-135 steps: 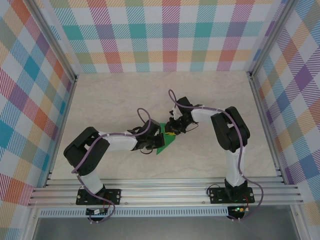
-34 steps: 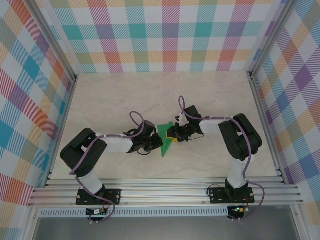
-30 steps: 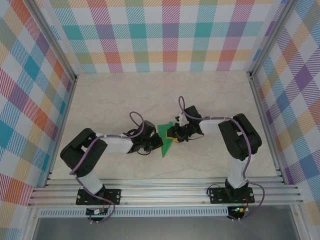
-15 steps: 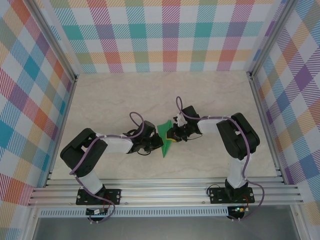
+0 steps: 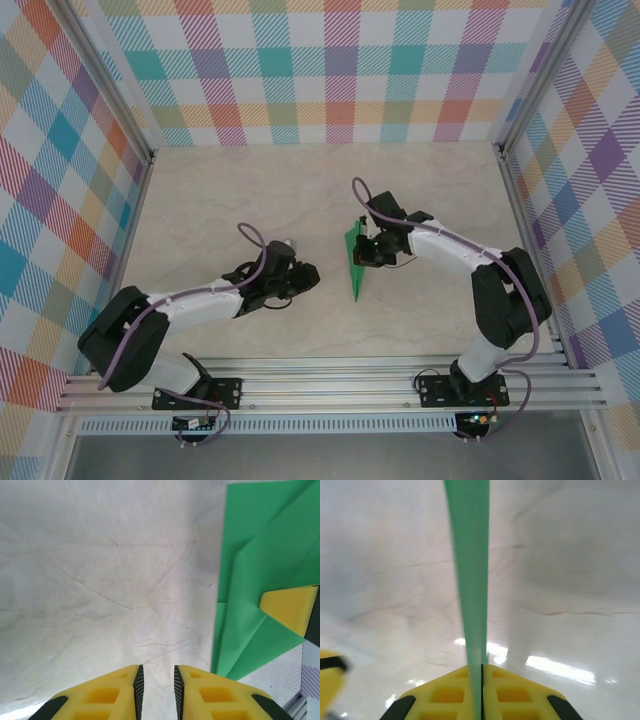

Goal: Fold a paper plane with a square sheet of paper (pick it up from the middle)
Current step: Turn over the paper at the center of the table.

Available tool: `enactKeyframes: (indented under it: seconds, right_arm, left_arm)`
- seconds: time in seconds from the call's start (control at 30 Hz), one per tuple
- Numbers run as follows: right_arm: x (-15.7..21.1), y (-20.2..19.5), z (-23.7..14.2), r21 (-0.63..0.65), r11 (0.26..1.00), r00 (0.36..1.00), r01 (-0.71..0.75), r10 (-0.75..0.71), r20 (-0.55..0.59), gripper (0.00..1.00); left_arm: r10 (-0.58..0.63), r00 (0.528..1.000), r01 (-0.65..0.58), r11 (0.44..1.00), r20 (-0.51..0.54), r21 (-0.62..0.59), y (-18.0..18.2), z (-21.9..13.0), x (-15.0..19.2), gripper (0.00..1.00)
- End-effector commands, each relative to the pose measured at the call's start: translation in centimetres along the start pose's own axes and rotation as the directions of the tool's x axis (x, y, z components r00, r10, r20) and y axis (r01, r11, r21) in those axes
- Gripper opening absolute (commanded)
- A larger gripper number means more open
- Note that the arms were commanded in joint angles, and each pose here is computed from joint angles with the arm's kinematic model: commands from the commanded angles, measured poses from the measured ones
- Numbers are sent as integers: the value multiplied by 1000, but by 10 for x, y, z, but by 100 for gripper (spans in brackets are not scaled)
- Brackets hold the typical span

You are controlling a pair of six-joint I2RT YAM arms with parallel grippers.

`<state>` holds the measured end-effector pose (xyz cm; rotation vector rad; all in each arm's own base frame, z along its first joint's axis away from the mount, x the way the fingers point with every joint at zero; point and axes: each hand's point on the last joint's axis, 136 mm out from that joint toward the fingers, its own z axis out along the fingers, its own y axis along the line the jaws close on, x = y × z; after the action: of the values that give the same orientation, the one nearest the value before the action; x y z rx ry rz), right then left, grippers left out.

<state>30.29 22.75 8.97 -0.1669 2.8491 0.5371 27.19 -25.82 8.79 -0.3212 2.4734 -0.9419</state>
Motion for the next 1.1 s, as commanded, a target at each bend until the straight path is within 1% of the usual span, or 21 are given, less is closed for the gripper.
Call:
enactKeyframes:
  seconds: [0.0, 0.07, 0.13, 0.23, 0.37, 0.47, 0.53, 0.57, 0.67, 0.77, 0.83, 0.9, 1.0, 1.07]
  right_arm:
    - [18, -70, -35, 448, 885, 991, 129, -106, -75, 8]
    - [21, -78, -41, 512, 845, 988, 152, -119, -97, 8]
    - [24, -81, -40, 556, 811, 983, 183, -138, -123, 9]
    - [32, -78, -25, 590, 771, 969, 240, -154, -192, 10]
    - [44, -57, 2, 591, 751, 951, 295, -172, -257, 12]
    - [53, -32, 23, 574, 750, 939, 329, -192, -287, 13]
    - [61, -12, 38, 538, 766, 928, 352, -211, -307, 15]
    - [65, -2, 46, 521, 773, 923, 362, -217, -319, 16]
    - [74, 23, 62, 465, 806, 915, 366, -221, -337, 21]
    - [78, 45, 69, 379, 860, 917, 340, -215, -335, 32]
    - [79, 60, 68, 307, 892, 917, 332, -229, -326, 41]
    - [77, 76, 60, 224, 917, 919, 330, -257, -299, 53]
    - [73, 92, 38, 126, 936, 927, 328, -293, -234, 64]
    - [72, 101, 23, 34, 946, 931, 322, -310, -194, 71]
  left_arm:
    - [5, 996, 8, 990, 92, -142, 36, -20, -9, 28]
    - [-6, 991, 28, 985, 134, -168, 44, -30, -12, 29]
    - [-25, 984, 58, 981, 175, -184, 52, -38, -15, 30]
    - [-48, 972, 100, 970, 228, -223, 63, -50, -20, 30]
    - [-72, 945, 164, 949, 318, -271, 81, -72, -27, 32]
    - [-81, 926, 196, 938, 369, -287, 90, -88, -30, 35]
    - [-85, 916, 208, 936, 392, -282, 93, -95, -31, 37]
    - [-81, 918, 208, 932, 387, -297, 97, -99, -28, 37]
    - [-85, 913, 213, 933, 399, -289, 99, -106, -28, 38]
    - [-87, 909, 218, 933, 408, -285, 100, -111, -28, 39]
    - [-86, 909, 215, 935, 408, -281, 100, -113, -27, 40]
    - [-82, 911, 208, 938, 404, -277, 99, -114, -27, 41]
    - [-72, 923, 182, 948, 378, -263, 94, -110, -25, 43]
    - [-66, 934, 159, 957, 352, -242, 88, -105, -22, 44]
